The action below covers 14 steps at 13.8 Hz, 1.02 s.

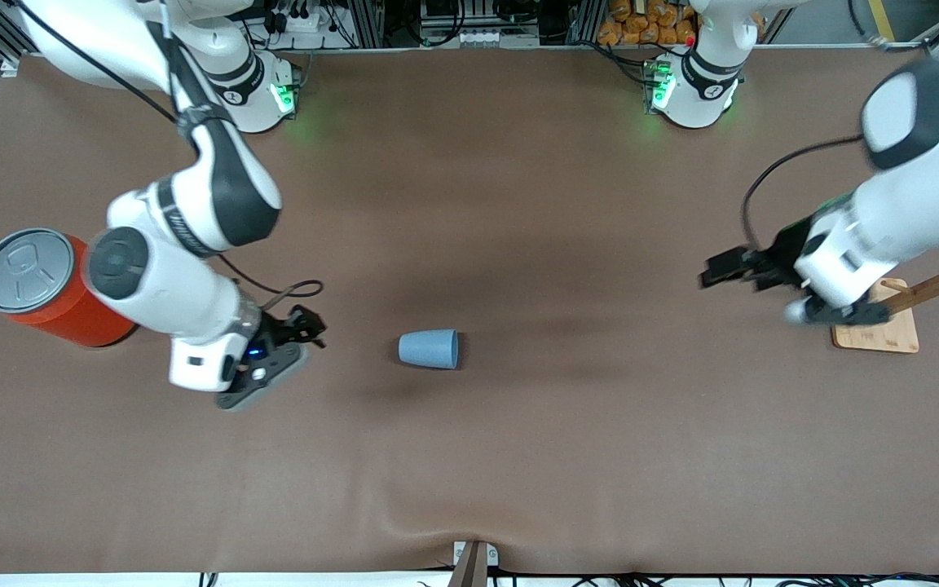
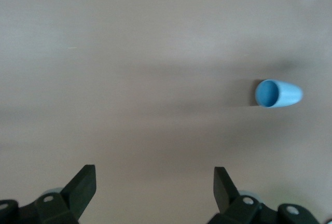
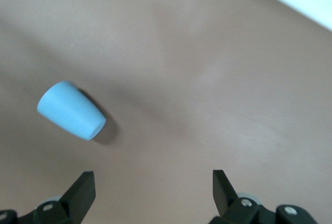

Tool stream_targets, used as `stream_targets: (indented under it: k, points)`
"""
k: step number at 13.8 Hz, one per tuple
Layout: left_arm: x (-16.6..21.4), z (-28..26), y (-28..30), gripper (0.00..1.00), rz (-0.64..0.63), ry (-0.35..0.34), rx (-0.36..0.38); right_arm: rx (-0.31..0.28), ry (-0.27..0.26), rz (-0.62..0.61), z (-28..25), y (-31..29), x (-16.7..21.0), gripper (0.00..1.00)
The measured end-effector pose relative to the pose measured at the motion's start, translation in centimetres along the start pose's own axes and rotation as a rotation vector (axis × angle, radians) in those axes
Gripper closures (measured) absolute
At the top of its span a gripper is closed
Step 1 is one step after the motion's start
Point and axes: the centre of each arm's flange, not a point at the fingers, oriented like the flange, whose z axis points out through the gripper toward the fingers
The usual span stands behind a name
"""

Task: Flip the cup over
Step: 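Release the cup and raise the right gripper while the left gripper approaches, then grasp the lying blue cup at its rim with the left gripper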

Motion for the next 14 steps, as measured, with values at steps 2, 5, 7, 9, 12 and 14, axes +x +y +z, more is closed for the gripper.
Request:
stream_targets:
  k: [2, 5, 7, 9, 12, 14]
  points:
    - [1.6, 5.2, 1.6, 0.00, -0.001, -0.026, -0.066, -0.023, 0.025, 0.046, -4.0, 2.2, -1.1, 0.00]
    - [4.0, 10.9, 4.4, 0.00, -0.009, -0.004, -0.156, -0.011, -0.071, 0.142, -8.6, 7.0, -5.5, 0.00]
    - [5.3, 14.7, 6.6, 0.00, -0.023, 0.032, -0.221, -0.024, -0.097, 0.191, -12.5, 8.8, -8.2, 0.00]
    - [5.8, 18.8, 8.9, 0.00, -0.066, 0.057, -0.301, -0.046, -0.118, 0.246, -16.5, 10.1, -11.1, 0.00]
    - [5.0, 24.8, 12.7, 0.00, -0.097, 0.110, -0.360, -0.054, -0.156, 0.327, -21.5, 11.7, -15.7, 0.00]
    - [4.5, 28.1, 14.4, 0.00, -0.095, 0.138, -0.365, -0.055, -0.163, 0.371, -23.6, 12.3, -18.2, 0.00]
